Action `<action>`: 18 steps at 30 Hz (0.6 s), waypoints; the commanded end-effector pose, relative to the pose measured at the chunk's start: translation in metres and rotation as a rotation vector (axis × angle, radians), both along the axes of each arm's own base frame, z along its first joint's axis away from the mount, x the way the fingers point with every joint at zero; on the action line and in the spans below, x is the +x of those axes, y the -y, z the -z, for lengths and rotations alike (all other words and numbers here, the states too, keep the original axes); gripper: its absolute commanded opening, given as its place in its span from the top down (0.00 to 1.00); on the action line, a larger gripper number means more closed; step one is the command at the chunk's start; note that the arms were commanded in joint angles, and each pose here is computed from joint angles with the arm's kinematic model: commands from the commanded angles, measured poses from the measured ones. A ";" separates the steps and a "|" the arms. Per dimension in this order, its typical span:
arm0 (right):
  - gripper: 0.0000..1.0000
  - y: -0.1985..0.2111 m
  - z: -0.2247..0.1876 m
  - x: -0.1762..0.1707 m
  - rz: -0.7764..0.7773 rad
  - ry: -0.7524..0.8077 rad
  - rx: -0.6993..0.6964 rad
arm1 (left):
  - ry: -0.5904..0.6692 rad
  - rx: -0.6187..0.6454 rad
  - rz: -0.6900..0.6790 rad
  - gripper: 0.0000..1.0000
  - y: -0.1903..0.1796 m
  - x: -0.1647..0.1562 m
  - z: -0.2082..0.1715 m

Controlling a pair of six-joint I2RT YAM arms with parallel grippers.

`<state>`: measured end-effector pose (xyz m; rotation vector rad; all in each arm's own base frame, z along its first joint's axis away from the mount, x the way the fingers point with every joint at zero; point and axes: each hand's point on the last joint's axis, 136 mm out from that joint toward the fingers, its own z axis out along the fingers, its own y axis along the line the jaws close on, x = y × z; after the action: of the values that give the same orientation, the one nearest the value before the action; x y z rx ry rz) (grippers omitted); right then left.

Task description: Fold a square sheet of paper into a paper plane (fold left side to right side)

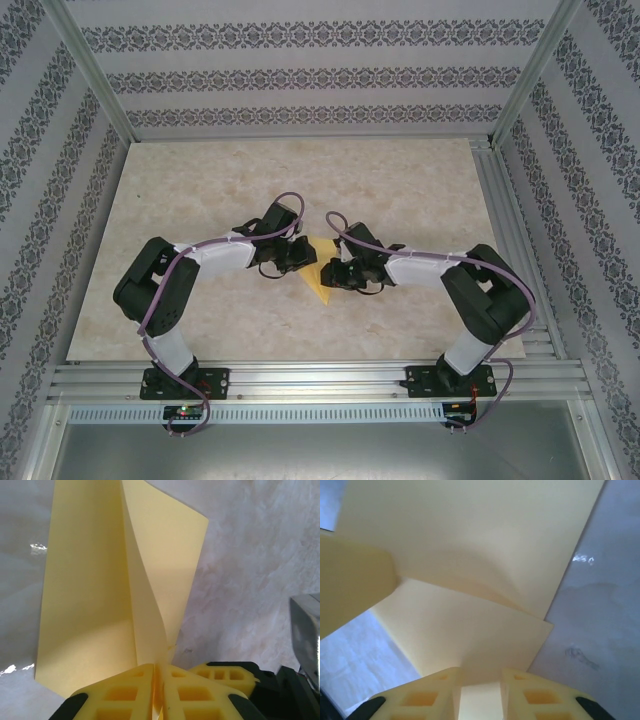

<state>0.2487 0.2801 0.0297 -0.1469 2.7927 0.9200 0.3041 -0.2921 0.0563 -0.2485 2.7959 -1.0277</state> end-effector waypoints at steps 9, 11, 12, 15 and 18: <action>0.65 -0.008 -0.005 -0.003 -0.011 0.086 -0.075 | -0.022 0.010 -0.006 0.86 0.008 -0.002 -0.001; 0.65 -0.009 -0.001 -0.004 -0.013 0.081 -0.101 | -0.022 0.013 -0.006 0.86 0.007 -0.002 -0.001; 0.65 -0.010 -0.001 -0.004 -0.015 0.084 -0.110 | -0.022 0.013 -0.005 0.86 0.008 -0.002 -0.001; 0.65 -0.010 0.002 -0.005 -0.020 0.091 -0.148 | -0.022 0.013 -0.006 0.86 0.007 -0.002 -0.002; 0.65 -0.010 0.004 -0.005 -0.035 0.100 -0.192 | -0.023 0.015 -0.007 0.86 0.007 -0.002 -0.001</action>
<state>0.2372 0.2918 0.0267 -0.2374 2.7968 0.7328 0.3036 -0.2934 0.0548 -0.2681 2.8075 -1.0164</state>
